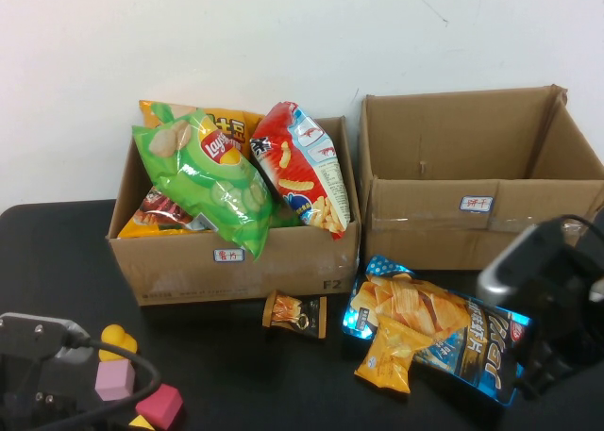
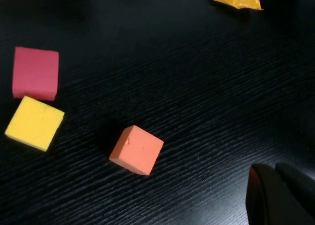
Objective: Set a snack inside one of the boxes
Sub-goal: Pick up the potato chip
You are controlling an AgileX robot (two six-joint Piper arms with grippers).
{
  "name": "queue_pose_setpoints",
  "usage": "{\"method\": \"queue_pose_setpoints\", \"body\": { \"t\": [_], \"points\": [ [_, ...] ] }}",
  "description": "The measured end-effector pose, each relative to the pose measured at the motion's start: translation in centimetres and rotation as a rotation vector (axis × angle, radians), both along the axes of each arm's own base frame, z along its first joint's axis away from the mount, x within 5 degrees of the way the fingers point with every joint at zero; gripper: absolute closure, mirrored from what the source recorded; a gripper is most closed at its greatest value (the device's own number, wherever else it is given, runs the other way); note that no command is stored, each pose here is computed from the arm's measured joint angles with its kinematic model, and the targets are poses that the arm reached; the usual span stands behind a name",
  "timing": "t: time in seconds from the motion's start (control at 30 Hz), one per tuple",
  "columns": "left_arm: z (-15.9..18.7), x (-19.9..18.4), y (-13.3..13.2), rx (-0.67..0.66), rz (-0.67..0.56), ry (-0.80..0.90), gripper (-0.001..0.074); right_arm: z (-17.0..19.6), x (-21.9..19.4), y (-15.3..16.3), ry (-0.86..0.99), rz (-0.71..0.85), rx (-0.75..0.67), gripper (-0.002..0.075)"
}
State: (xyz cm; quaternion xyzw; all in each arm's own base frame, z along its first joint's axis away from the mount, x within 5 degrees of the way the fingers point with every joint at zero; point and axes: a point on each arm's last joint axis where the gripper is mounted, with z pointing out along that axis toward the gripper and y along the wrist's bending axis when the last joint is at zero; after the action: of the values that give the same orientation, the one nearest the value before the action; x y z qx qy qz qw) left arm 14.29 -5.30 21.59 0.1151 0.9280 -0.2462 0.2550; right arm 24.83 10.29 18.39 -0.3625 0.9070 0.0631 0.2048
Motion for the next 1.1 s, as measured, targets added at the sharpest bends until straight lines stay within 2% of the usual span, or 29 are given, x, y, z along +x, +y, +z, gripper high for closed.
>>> {"method": "queue_pose_setpoints", "body": {
  "t": [0.07,0.13,0.3,0.33,0.4,0.5,0.7,0.97,1.03,1.1],
  "points": [
    [0.0,0.0,0.0,-0.001,-0.001,-0.001,0.0736,-0.6,1.3,0.7,0.011,0.042,-0.037,0.0690],
    [0.0,0.0,0.0,-0.002,-0.004,-0.004,0.0736,-1.6,2.7,1.3,0.048,0.063,-0.063,0.0603],
    [0.0,0.0,0.0,-0.003,-0.005,-0.006,0.0736,-3.8,5.0,2.1,0.119,0.064,-0.089,0.0205],
    [0.0,0.0,0.0,-0.002,-0.007,-0.007,0.0736,-4.3,5.3,2.3,0.127,0.063,-0.092,0.0145],
    [0.1,0.0,0.0,-0.001,-0.008,-0.009,0.0736,-5.1,6.0,2.4,0.109,0.069,-0.102,0.0081],
    [0.1,0.1,0.0,0.002,-0.011,-0.015,0.0736,-6.5,6.8,2.4,0.068,0.085,-0.128,0.0050],
    [0.1,0.2,0.0,0.005,-0.002,-0.025,0.0736,-8.5,7.9,2.6,0.002,0.086,-0.138,0.0036],
    [0.1,0.2,0.0,0.004,0.003,-0.029,0.0736,-11.3,8.1,2.6,0.043,0.052,-0.139,0.0038],
    [0.1,0.2,0.0,0.003,0.002,-0.030,0.0736,-11.4,8.2,2.7,0.043,0.025,-0.129,0.0076],
    [0.1,0.2,0.0,0.005,0.000,-0.031,0.0736,-11.4,8.2,2.7,0.051,-0.011,-0.118,0.0155]
  ]
}}
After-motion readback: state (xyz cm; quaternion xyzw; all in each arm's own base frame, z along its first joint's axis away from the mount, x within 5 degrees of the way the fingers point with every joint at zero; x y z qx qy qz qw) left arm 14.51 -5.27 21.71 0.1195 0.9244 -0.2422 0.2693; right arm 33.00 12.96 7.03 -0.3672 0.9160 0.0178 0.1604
